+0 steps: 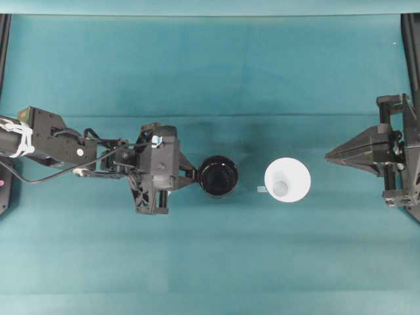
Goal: Put the paper cup into the moved cup holder.
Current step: 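Carry the cup holder rightward toward the white paper cup, then set the cup holder down, release it, and retract the left gripper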
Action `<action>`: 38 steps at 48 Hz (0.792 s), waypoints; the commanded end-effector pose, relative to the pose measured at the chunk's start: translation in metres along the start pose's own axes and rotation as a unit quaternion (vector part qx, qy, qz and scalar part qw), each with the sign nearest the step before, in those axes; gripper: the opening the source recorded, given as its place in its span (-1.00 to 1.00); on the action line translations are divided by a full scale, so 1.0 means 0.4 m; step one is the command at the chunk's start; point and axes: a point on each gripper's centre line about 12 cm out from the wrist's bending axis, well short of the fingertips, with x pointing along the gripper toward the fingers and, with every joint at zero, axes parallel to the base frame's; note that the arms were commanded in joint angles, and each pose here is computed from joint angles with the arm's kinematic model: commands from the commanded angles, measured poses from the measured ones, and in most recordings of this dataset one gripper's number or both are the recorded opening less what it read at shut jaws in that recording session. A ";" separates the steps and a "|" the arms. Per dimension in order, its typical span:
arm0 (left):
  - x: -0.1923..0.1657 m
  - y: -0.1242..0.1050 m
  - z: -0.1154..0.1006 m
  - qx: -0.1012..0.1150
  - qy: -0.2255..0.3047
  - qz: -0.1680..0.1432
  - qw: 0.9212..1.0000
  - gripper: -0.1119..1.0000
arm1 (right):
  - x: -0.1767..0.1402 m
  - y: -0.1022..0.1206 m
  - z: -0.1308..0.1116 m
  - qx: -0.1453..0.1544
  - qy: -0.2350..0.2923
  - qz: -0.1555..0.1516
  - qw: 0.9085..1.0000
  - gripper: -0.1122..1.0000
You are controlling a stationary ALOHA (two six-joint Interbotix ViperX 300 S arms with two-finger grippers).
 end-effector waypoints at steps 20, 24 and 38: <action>0.003 -0.002 0.011 0.001 -0.007 -0.001 1.000 -0.17 | -0.001 0.002 0.022 0.006 -0.011 0.001 1.000 -0.77; 0.003 -0.002 0.010 0.001 -0.007 -0.001 1.000 0.14 | -0.001 0.002 0.022 0.006 -0.011 0.001 1.000 -0.77; 0.003 0.000 0.010 -0.002 -0.007 0.000 1.000 0.66 | -0.001 0.002 0.021 0.006 -0.010 0.001 1.000 -0.77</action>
